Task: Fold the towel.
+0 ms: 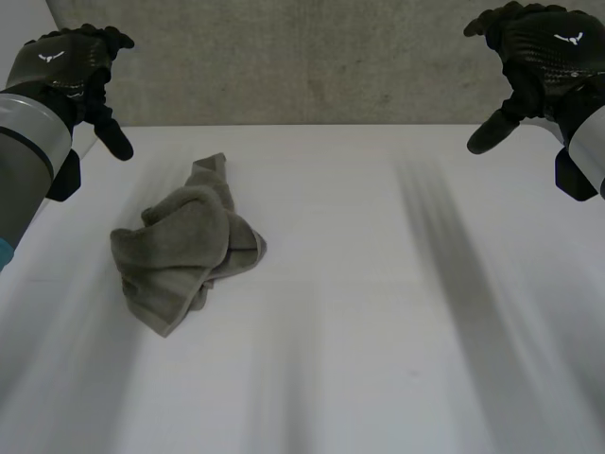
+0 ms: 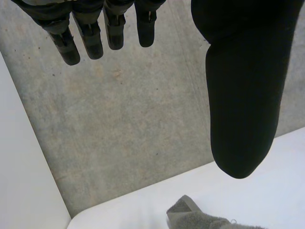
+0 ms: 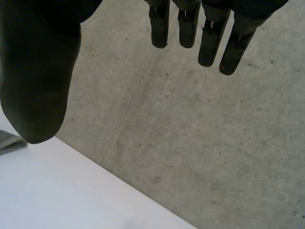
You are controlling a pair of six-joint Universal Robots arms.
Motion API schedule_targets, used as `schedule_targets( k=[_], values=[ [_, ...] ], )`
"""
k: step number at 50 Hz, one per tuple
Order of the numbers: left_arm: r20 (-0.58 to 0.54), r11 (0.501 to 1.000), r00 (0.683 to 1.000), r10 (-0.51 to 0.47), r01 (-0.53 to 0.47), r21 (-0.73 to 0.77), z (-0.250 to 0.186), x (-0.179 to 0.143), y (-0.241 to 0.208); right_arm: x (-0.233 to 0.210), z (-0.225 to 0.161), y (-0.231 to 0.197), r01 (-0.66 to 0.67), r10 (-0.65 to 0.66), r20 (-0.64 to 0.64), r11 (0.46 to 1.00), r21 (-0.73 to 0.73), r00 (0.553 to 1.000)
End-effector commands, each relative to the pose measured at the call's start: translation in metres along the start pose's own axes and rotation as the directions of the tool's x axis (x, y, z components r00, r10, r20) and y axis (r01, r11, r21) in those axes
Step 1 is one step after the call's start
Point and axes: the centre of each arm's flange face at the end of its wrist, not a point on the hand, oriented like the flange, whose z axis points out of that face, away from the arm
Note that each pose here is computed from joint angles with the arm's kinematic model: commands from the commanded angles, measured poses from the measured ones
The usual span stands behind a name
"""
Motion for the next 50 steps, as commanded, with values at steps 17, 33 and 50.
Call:
schedule_targets(
  k=[17, 33, 50],
  values=[
    [-0.019, 0.997, 1.0, 0.011, -0.013, -0.074, -0.007, 0.001, 0.007, -0.011, 0.023, 0.034, -0.02, 0.026, 0.096, 0.998, -0.058, 0.995],
    [-0.14, 0.966, 0.99, -0.005, -0.031, -0.256, -0.038, 0.014, 0.087, -0.081, 0.017, 0.117, -0.098, 0.191, 0.309, 0.951, -0.293, 0.932],
    [-0.206, 0.978, 0.978, -0.018, -0.026, -0.207, -0.032, 0.016, 0.11, -0.151, 0.035, 0.172, -0.075, 0.184, 0.426, 0.962, -0.261, 0.886]
  ],
)
